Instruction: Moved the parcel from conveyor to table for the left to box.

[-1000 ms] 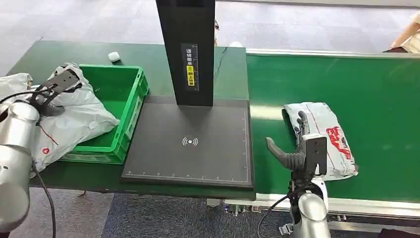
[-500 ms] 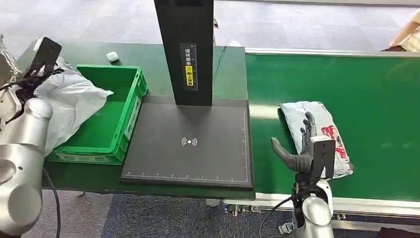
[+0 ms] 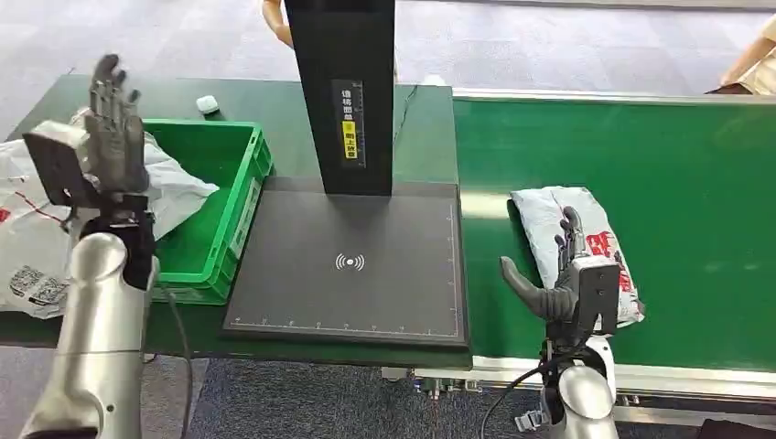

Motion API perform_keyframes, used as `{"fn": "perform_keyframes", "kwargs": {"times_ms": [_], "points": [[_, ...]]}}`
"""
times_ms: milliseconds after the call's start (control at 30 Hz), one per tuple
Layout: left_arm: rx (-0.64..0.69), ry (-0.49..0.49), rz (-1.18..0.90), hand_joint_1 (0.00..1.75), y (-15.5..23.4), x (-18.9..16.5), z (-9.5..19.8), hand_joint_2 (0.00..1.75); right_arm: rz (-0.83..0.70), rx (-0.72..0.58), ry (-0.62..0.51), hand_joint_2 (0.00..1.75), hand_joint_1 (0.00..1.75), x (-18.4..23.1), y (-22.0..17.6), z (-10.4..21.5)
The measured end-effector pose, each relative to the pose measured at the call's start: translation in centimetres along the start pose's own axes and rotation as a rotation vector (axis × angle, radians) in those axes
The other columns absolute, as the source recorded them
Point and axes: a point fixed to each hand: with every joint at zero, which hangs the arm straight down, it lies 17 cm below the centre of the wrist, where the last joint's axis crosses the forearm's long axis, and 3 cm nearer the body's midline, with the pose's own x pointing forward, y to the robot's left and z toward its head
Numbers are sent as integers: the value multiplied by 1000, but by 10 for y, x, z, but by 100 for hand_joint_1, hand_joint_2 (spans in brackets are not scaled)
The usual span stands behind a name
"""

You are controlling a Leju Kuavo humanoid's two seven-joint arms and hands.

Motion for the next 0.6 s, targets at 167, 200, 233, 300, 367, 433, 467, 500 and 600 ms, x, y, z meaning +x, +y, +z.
{"fn": "perform_keyframes", "kwargs": {"times_ms": [167,200,233,300,367,433,467,500,600], "points": [[-132,30,517,0,-77,10,44,175,-35,72,-9,175,0,3,19,-3],[-137,43,546,0,-87,7,49,175,-39,78,-9,175,0,3,21,-3],[-144,74,585,0,-97,0,55,175,-47,85,-8,175,0,3,23,-3],[-145,127,648,0,-112,-11,67,175,-59,102,-4,175,0,3,28,-2],[-140,178,677,0,-129,-24,78,175,-60,111,-1,175,0,1,32,-1],[-119,220,680,0,-140,-36,87,175,-58,115,5,175,0,-1,34,0],[-109,238,678,0,-142,-41,91,175,-56,116,9,175,0,-2,35,1],[-105,256,672,0,-145,-46,95,175,-56,116,11,175,0,-3,35,1],[-101,290,663,0,-153,-55,104,175,-55,118,15,175,0,-5,36,2]]}}
